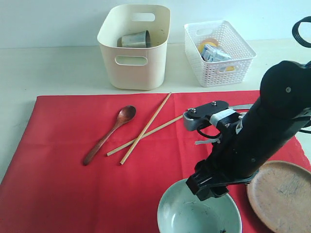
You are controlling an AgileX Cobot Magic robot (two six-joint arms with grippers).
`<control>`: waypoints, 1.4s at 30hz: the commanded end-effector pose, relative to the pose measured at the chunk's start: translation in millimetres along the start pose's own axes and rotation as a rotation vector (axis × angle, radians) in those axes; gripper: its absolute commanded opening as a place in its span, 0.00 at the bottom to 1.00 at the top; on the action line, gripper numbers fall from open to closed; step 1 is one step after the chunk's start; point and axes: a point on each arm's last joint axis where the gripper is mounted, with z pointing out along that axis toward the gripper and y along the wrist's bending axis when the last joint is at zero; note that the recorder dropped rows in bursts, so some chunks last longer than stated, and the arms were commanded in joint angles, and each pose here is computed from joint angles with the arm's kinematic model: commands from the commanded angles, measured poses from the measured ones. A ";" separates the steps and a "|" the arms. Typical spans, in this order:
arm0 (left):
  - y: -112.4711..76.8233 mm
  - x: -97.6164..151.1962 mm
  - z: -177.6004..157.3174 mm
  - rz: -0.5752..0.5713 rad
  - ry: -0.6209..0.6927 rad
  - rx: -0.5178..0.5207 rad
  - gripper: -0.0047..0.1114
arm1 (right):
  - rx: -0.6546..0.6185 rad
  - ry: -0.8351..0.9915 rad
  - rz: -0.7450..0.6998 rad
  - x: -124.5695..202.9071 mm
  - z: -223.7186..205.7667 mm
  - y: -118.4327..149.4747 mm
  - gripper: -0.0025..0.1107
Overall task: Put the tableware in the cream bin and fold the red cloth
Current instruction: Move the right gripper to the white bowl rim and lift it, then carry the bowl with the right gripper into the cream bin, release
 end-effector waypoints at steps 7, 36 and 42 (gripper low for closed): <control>-0.1 -0.8 -0.4 -0.003 -0.012 0.003 0.05 | 0.010 -0.031 -0.017 -3.3 3.5 -2.8 0.26; -0.1 -0.8 -0.4 -0.003 -0.012 0.003 0.05 | -0.118 -0.441 0.105 -42.5 -60.5 19.9 0.02; -0.1 -0.8 -0.4 -0.003 -0.012 0.003 0.05 | -0.065 -0.737 0.118 -80.2 -91.6 18.4 0.02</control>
